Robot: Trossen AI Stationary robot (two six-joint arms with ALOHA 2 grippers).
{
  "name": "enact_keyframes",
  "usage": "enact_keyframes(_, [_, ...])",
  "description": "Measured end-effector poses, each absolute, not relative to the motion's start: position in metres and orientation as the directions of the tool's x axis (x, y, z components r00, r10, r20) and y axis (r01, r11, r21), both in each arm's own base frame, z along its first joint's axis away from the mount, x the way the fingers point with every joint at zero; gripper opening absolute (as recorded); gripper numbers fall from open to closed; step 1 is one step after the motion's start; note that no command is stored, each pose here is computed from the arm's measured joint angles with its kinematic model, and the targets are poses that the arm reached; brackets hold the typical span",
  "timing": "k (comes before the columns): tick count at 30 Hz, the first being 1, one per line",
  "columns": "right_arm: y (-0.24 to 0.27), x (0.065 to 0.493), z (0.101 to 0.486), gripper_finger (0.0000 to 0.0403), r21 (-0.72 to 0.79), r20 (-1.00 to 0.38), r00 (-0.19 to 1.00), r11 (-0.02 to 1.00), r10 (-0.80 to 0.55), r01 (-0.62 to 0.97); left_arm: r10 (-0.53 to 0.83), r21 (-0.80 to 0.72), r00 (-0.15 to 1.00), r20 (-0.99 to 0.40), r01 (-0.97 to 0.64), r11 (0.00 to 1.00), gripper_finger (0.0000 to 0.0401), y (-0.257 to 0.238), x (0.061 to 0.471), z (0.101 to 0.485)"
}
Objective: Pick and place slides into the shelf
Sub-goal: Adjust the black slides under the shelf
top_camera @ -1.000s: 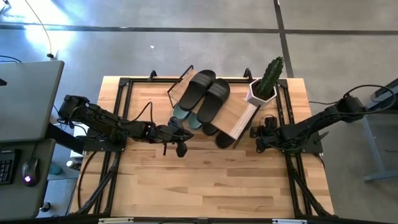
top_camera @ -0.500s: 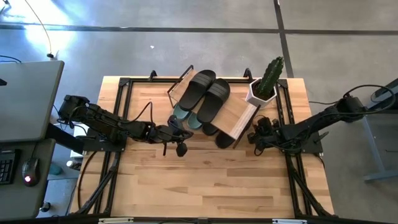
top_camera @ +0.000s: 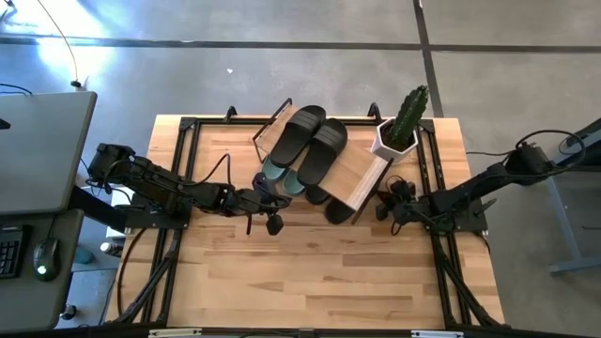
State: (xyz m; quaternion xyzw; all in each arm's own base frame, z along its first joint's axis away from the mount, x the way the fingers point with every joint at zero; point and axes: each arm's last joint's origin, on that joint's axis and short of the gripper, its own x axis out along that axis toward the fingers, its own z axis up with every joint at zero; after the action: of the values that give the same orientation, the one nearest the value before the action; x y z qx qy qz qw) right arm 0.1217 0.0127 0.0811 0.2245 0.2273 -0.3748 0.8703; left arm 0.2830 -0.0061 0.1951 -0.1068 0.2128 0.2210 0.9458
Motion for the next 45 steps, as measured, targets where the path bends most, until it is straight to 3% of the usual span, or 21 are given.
enact_keyframes(5, [0.016, 0.129, 0.087, 0.0, 0.245, -0.546, 0.673, 0.673, -0.499, 0.698, 0.373, -0.107, 0.811, -0.451, -0.464, 0.879, 0.0, -0.006, 0.283, 0.195])
enact_keyframes(9, [0.016, 0.131, 0.089, 0.0, 0.159, -0.52, 0.681, 0.725, -0.515, 0.67, 0.373, -0.107, 0.811, -0.45, -0.464, 0.879, 0.0, -0.006, 0.283, 0.195])
enact_keyframes(16, [0.011, 0.126, 0.089, 0.0, 0.2, -0.454, 0.606, 0.588, -0.653, 0.784, 0.373, -0.115, 0.811, -0.45, -0.467, 0.877, 0.0, -0.006, 0.283, 0.195])
enact_keyframes(26, [0.005, 0.12, 0.083, 0.0, 0.243, -0.511, 0.54, 0.491, -0.669, 0.837, 0.371, -0.1, 0.795, -0.479, -0.47, 0.877, 0.0, -0.006, 0.281, 0.192])
enact_keyframes(30, [0.007, 0.123, 0.084, 0.0, 0.292, -0.532, 0.581, 0.51, -0.616, 0.809, 0.265, -0.127, 0.797, -0.542, -0.389, 0.912, 0.0, -0.008, 0.277, 0.19])
enact_keyframes(33, [0.009, 0.126, 0.085, 0.0, 0.324, -0.553, 0.62, 0.542, -0.556, 0.775, 0.095, -0.203, 0.784, -0.614, -0.273, 0.94, 0.0, -0.012, 0.272, 0.188])
enact_keyframes(38, [0.013, 0.133, 0.093, 0.0, 0.351, -0.575, 0.661, 0.585, -0.482, 0.731, -0.127, -0.295, 0.798, -0.589, -0.067, 0.953, 0.0, -0.03, 0.282, 0.18])
enact_keyframes(41, [0.015, 0.138, 0.101, 0.0, 0.303, -0.631, 0.629, 0.602, -0.454, 0.739, -0.187, -0.298, 0.786, -0.589, 0.004, 0.955, 0.0, -0.042, 0.294, 0.158])
enact_keyframes(45, [0.021, 0.143, 0.118, 0.0, 0.225, -0.698, 0.565, 0.614, -0.441, 0.757, -0.165, -0.291, 0.788, -0.593, -0.019, 0.957, 0.0, -0.045, 0.319, 0.131])
